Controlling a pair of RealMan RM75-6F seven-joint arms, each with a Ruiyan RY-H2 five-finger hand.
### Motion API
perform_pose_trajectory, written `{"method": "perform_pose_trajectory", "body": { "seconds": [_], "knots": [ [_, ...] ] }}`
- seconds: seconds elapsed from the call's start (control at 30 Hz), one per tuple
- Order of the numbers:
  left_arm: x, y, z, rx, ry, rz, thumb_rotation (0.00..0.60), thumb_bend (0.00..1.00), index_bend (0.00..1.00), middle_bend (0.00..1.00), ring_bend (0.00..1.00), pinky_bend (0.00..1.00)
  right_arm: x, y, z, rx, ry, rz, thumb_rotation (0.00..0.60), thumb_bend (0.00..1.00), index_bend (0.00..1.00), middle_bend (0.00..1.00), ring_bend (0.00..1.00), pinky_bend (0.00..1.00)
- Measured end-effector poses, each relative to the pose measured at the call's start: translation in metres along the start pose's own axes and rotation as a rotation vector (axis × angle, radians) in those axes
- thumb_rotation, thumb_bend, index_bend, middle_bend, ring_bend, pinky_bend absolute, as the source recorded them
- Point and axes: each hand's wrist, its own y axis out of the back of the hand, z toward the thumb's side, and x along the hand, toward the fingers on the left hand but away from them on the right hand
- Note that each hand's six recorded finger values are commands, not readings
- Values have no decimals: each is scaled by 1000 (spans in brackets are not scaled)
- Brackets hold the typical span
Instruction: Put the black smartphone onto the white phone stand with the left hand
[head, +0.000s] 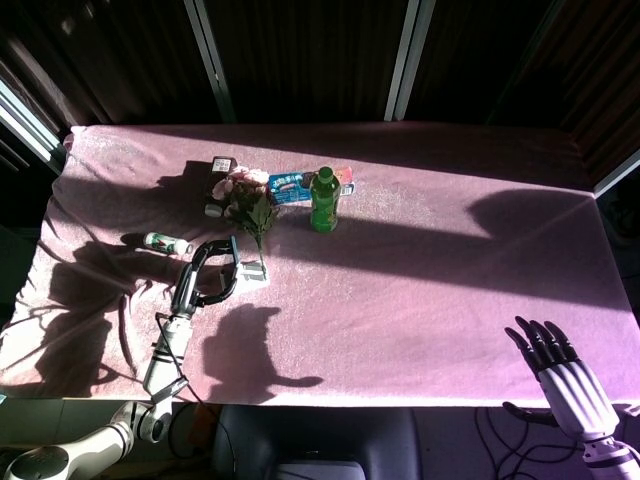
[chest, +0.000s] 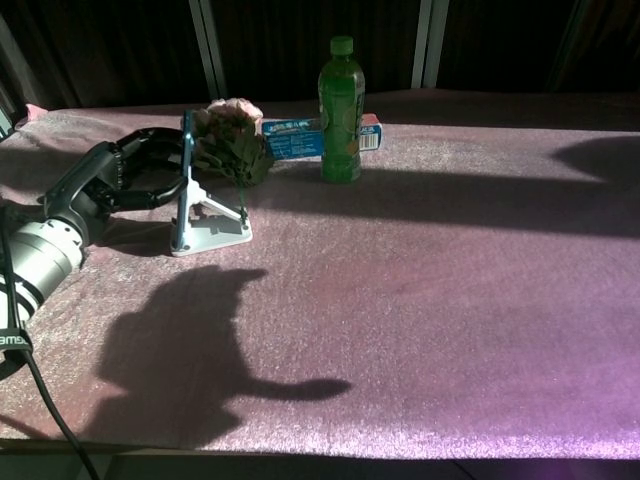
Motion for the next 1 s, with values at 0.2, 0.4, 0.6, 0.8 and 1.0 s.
{"method": "perform_pose_trajectory", "body": {
  "seconds": [0.2,0.4,0.6,0.8,1.0],
  "knots": [
    [0,1,-1,3,7,4,600,330,131,179,28,0,0,1,0,-5,2,-8,600,128,0,0,0,0],
    [0,2,0,3,13,-2,600,310,9,7,0,0,0,1,0,-3,3,-7,600,128,0,0,0,0],
    [-3,5,5,8,-7,-5,600,309,0,0,0,0,1,1,0,-2,3,-7,600,128,0,0,0,0],
    [-16,21,20,89,-97,-6,600,304,0,0,0,0,1,1,-2,-2,-5,-9,600,128,0,0,0,0],
    [-43,59,38,154,-131,-21,600,321,0,0,0,0,0,-1,-2,9,-11,-4,600,128,0,0,0,0]
  ]
}}
